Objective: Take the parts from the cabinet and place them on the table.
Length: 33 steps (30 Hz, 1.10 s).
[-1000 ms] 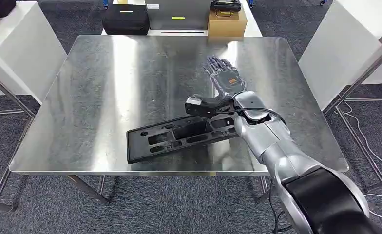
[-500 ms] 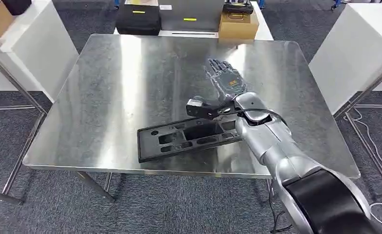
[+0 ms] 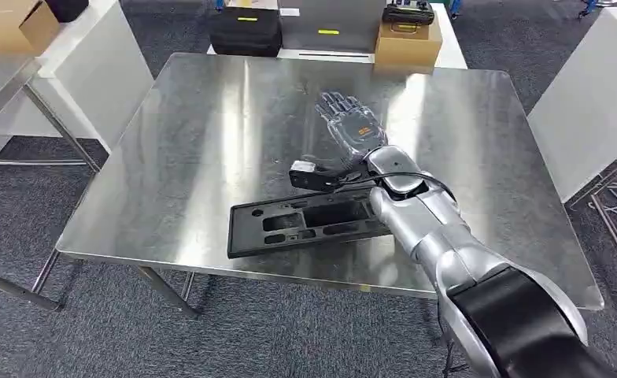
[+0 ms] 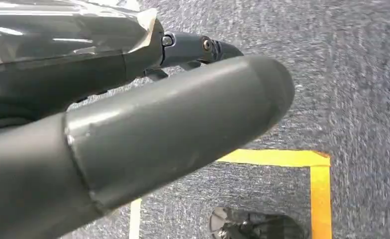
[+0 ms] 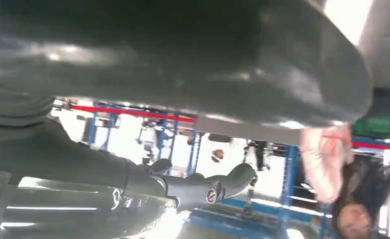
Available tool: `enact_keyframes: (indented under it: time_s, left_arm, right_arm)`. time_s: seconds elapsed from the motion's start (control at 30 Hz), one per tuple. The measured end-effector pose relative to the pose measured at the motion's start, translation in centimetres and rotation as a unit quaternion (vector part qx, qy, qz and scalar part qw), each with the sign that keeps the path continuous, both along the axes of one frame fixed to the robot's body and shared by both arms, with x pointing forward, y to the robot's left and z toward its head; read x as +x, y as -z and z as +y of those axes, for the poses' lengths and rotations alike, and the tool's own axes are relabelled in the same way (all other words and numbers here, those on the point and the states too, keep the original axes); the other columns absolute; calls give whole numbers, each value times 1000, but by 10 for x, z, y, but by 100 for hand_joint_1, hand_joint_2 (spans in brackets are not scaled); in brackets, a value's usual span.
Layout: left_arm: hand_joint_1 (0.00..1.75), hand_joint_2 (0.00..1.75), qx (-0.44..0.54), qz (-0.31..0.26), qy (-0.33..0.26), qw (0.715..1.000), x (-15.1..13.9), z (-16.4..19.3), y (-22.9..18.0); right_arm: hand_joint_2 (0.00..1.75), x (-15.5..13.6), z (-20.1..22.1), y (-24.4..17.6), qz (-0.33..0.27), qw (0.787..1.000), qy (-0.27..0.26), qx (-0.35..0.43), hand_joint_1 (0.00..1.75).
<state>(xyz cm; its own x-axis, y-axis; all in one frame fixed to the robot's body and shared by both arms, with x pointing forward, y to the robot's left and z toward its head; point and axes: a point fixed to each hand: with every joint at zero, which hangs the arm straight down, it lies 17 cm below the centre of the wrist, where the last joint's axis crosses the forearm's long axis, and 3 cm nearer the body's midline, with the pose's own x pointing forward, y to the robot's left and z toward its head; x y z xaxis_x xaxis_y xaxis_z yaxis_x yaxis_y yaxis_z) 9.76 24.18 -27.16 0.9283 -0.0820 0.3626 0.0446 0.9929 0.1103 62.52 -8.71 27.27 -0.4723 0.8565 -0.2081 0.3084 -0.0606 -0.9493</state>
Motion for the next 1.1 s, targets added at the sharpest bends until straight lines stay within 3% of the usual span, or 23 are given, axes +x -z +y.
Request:
enact_keyframes:
  time_s: [1.1]
  left_arm:
    - [0,0,-4,-2,9,1000,2,-3,-1]
  right_arm:
    - [0,1,-7,4,-4,1000,5,-15,0]
